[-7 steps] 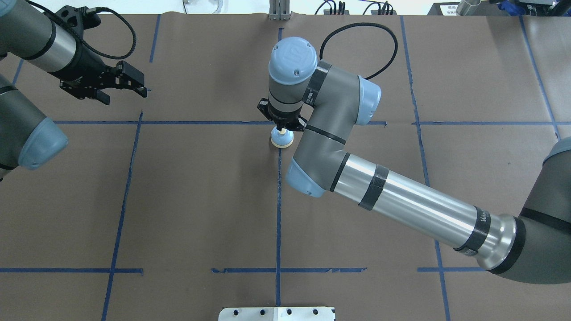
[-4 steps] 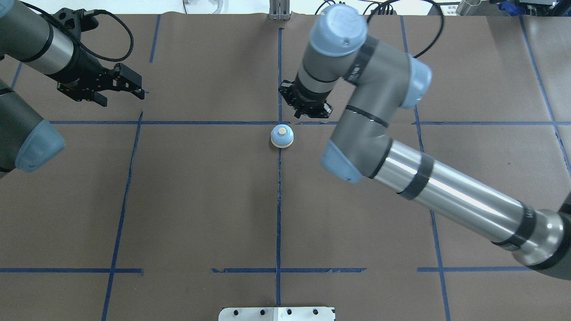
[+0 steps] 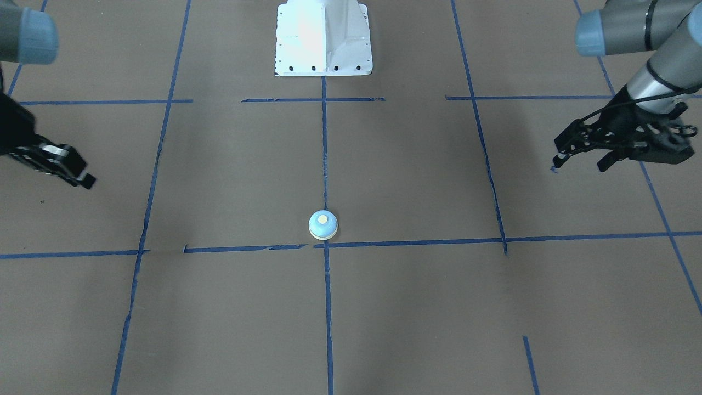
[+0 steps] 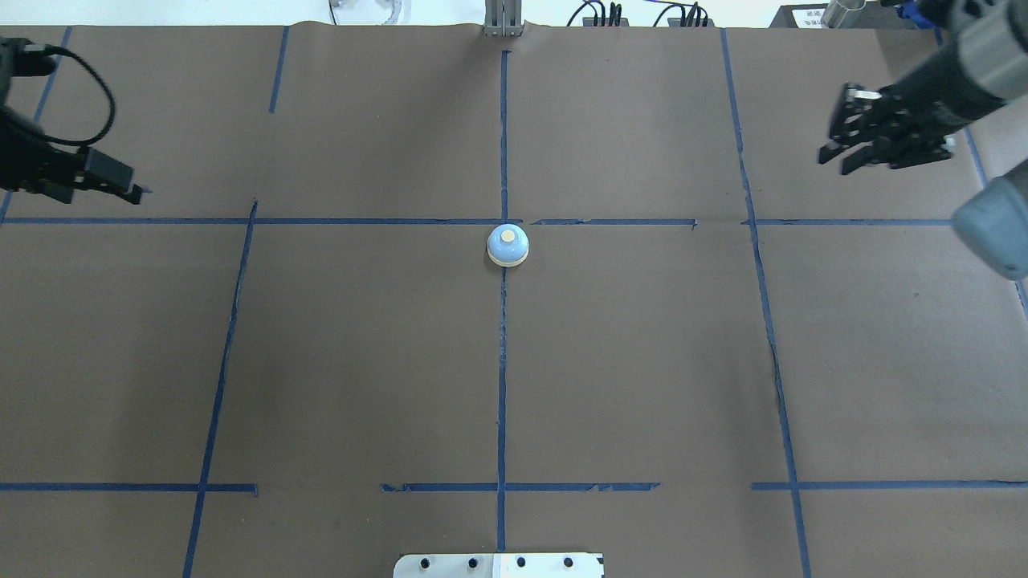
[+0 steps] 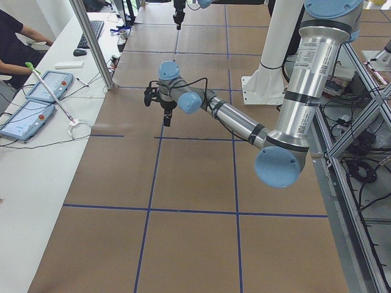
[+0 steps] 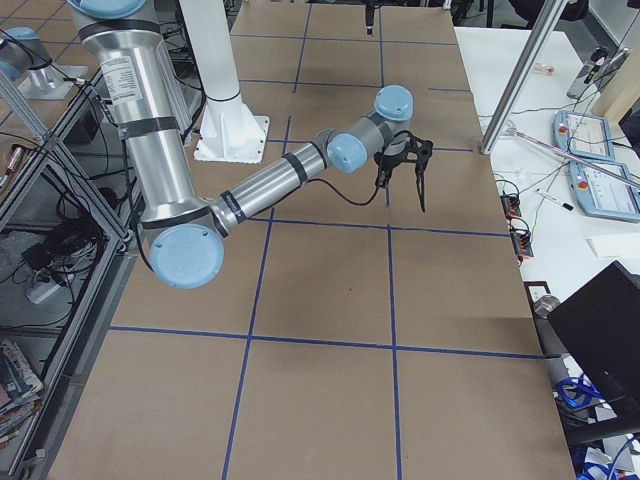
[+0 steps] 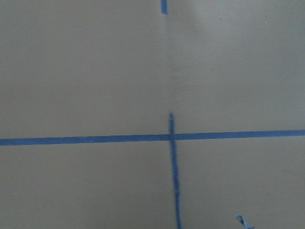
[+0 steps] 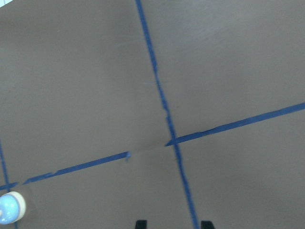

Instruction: Place and press bell with both arms

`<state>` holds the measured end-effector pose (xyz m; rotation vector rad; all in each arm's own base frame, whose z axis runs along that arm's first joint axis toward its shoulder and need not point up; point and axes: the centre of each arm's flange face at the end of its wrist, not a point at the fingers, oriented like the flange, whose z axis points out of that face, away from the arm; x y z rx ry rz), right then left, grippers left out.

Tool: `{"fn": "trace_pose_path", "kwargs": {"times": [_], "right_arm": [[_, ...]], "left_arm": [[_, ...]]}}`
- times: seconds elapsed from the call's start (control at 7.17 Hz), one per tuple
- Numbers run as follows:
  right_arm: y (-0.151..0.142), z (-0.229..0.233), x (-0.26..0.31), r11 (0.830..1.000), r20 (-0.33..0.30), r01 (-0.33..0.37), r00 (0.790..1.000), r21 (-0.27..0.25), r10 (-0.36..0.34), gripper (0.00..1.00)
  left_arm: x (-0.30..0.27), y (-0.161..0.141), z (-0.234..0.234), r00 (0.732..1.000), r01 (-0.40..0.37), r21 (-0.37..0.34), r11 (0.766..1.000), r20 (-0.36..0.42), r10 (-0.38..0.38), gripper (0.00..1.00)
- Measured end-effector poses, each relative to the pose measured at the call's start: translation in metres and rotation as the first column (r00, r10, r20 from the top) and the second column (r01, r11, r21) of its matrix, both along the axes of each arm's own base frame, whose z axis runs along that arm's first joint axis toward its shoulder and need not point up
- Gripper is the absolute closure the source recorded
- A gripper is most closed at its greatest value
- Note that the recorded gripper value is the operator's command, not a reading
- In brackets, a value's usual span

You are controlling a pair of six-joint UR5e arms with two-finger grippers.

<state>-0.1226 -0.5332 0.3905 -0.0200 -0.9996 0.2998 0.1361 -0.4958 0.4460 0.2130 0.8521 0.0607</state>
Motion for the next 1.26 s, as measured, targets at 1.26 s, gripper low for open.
{"fn": "trace_pose_path", "kwargs": {"times": [1.26], "right_arm": [[0.070, 0.222, 0.169, 0.922, -0.228, 0.281, 0.948, 0.267, -0.223, 0.00]], "left_arm": [[-0.203, 0.104, 0.195, 0.968, -0.193, -0.080, 0.978, 0.145, 0.203, 0.00]]}}
